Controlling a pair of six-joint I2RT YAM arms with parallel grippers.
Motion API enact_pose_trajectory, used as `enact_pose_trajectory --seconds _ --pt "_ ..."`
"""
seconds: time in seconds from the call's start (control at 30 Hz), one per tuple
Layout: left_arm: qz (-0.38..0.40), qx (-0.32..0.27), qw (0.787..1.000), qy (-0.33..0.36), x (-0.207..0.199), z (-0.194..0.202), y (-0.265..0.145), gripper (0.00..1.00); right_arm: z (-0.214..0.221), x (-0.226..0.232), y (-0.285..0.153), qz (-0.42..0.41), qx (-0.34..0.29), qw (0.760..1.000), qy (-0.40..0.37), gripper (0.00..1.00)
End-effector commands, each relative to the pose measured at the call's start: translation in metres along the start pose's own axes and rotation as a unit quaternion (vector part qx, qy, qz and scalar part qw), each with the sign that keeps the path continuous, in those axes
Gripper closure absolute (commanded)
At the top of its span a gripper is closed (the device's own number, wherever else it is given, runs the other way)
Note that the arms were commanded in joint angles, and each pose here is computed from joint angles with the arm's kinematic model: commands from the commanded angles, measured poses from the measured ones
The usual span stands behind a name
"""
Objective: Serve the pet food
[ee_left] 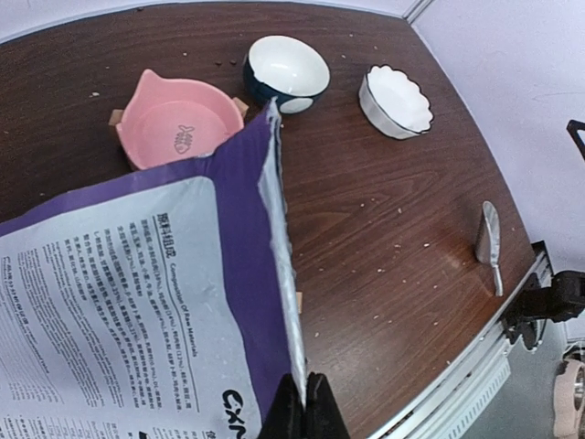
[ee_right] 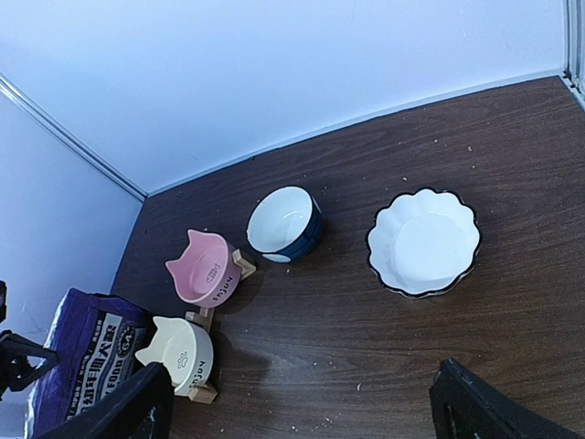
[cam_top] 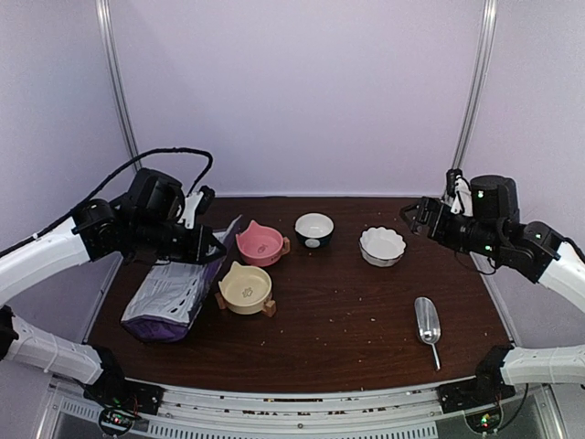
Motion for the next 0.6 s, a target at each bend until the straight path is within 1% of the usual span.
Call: enact_pose_trajectory --seconds 0.0,0.23,0.3,0.37,0.47,0.57 --pt "0.127 -0.140 0.982 0.012 -0.054 -0.079 -0.022 1.00 -0.009 0.006 -0.011 -0.012 -0.018 1.000 0.008 0.00" --pt "0.181 -0.154 0.971 0.030 -0.104 -0.103 -0.012 1.00 -0.013 0.014 -0.011 -0.019 -0.016 1.000 -0.003 0.00" --pt "0.196 -0.162 0.967 0.031 -0.119 -0.110 -0.009 1.00 -0.013 0.016 -0.010 -0.023 -0.013 1.000 -0.004 0.00" --pt "0.216 -0.181 0.959 0.032 -0.135 -0.123 -0.011 1.00 -0.013 0.020 -0.011 -0.030 -0.010 1.000 -0.004 0.00" --pt "0.236 -0.197 0.951 0.030 -0.153 -0.137 -0.008 1.00 -0.013 0.022 -0.011 -0.035 -0.007 0.999 -0.005 0.00" --pt "0.241 -0.203 0.949 0.025 -0.160 -0.147 0.000 1.00 -0.014 0.023 -0.014 -0.037 -0.007 0.999 -0.008 0.00"
Point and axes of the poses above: each gripper's point midway between its finger pads, its own y axis out along the fingers, its own x axis along the line the jaws close on, z = x × y, the point moved 2 cm from there along -y, back along the fingers, and after that the axes turned 13 degrees about y, right-handed, at the moved point
